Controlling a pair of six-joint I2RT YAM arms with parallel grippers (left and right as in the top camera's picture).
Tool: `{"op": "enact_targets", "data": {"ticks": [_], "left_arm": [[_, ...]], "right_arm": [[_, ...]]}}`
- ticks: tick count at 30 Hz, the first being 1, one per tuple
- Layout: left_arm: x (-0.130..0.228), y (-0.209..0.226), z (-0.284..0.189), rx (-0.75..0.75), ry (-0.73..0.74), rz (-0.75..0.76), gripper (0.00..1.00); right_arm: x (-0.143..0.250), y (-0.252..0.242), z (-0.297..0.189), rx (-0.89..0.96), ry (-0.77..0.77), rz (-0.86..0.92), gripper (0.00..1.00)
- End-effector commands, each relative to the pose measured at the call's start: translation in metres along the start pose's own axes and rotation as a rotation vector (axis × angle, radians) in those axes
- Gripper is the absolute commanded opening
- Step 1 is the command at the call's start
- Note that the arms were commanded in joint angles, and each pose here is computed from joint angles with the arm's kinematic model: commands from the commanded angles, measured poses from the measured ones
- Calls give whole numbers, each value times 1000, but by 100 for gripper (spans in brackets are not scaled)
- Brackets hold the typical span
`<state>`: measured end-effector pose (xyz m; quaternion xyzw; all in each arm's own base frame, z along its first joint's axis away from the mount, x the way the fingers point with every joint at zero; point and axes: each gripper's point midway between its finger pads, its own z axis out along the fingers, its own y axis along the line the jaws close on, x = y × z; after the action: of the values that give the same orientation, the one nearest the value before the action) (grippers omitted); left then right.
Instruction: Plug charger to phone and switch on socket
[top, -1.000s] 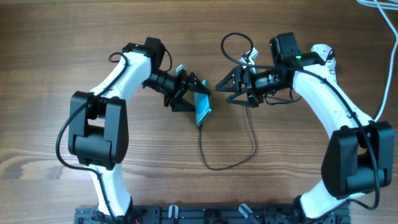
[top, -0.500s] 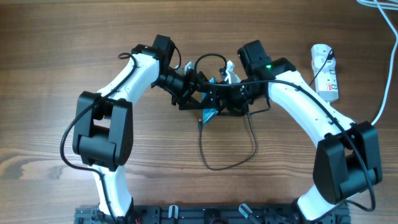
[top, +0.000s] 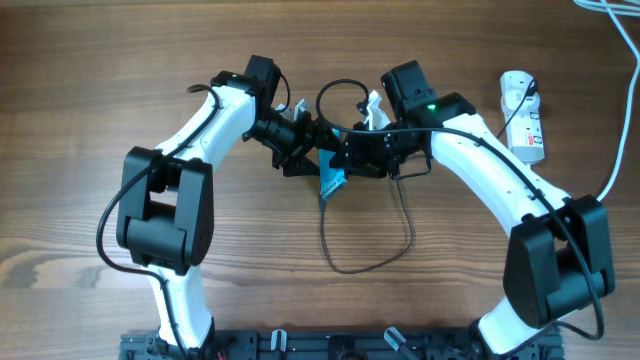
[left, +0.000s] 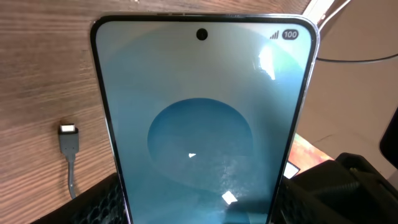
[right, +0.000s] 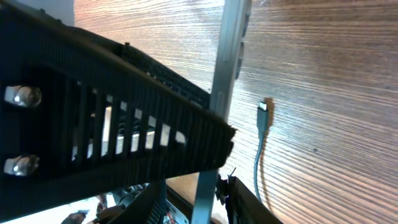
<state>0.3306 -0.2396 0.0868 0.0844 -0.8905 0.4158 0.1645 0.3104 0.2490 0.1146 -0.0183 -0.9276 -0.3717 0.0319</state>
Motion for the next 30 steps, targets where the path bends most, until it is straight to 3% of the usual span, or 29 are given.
{"op": "enact_targets", "data": {"ticks": [1, 12, 19, 24, 28, 30], "left_arm": [[5, -20, -5, 24, -15, 61, 74], [9, -28, 6, 21, -5, 115, 75], [10, -29, 6, 31, 1, 115, 75], [10, -29, 6, 31, 1, 115, 77], [10, -29, 6, 31, 1, 114, 98], [10, -29, 6, 31, 1, 114, 100]], "right_arm": [[-5, 2, -4, 20, -32, -4, 33], [16, 0, 14, 133, 0, -44, 31], [17, -2, 16, 167, -8, -56, 22], [16, -5, 16, 181, -17, -57, 4], [15, -5, 16, 180, -19, -58, 4], [14, -4, 16, 179, -21, -61, 4]]}}
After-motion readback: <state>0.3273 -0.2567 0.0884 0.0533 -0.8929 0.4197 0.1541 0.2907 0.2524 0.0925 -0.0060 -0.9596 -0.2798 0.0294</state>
